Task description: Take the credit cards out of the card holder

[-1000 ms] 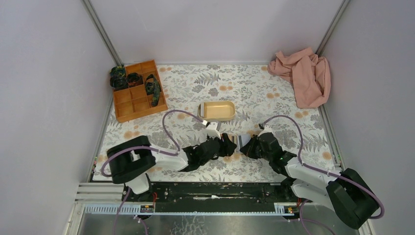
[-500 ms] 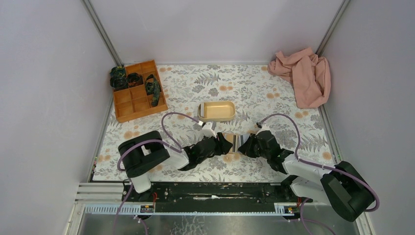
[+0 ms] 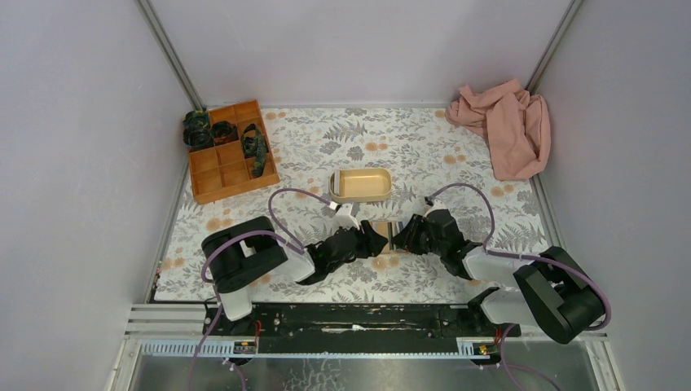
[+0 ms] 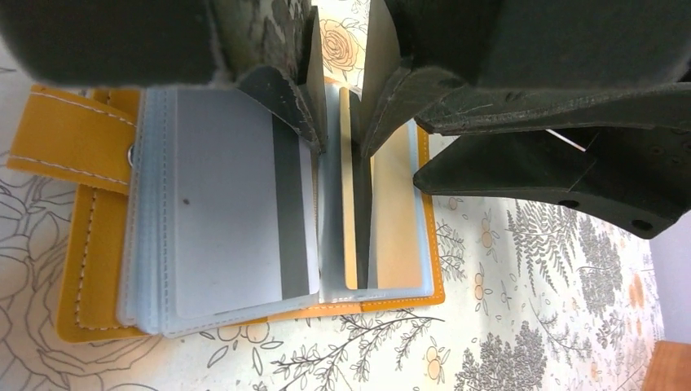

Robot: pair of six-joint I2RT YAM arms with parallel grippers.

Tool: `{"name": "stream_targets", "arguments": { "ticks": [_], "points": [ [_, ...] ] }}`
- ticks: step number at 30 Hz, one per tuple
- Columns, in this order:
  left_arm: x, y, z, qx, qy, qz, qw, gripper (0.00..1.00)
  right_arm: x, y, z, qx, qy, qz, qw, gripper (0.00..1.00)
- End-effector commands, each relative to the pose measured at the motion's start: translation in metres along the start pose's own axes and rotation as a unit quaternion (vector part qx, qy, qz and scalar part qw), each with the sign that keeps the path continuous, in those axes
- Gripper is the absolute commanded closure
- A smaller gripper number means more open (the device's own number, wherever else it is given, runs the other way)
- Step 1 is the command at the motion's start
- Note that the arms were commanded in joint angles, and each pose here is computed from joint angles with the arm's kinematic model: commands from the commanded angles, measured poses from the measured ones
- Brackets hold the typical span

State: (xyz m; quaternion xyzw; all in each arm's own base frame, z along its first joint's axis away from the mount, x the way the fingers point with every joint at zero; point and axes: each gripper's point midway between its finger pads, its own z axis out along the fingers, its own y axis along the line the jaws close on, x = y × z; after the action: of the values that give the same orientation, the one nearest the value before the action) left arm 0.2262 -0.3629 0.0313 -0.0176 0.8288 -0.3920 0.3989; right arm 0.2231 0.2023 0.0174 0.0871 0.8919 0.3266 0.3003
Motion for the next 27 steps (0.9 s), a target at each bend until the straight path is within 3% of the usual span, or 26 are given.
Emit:
{"name": "stream_targets", "arguments": {
  "ticks": [1, 14, 27],
  "points": [
    [0.016, 0.023, -0.007, -0.026, 0.027, 0.007, 0.999, 0.45, -0.008, 0.021, 0.004, -0.042, -0.001, 0.001, 0.999, 0.71],
    [0.019, 0.025, -0.007, -0.025, 0.032, 0.002, 0.999, 0.46, -0.018, 0.052, -0.017, -0.130, -0.035, -0.030, 0.990, 0.72],
    [0.018, 0.024, -0.010, -0.023, 0.033, 0.001, 0.999, 0.46, 0.001, 0.057, 0.001, -0.158, 0.021, -0.014, 0.987, 0.73]
  ]
}}
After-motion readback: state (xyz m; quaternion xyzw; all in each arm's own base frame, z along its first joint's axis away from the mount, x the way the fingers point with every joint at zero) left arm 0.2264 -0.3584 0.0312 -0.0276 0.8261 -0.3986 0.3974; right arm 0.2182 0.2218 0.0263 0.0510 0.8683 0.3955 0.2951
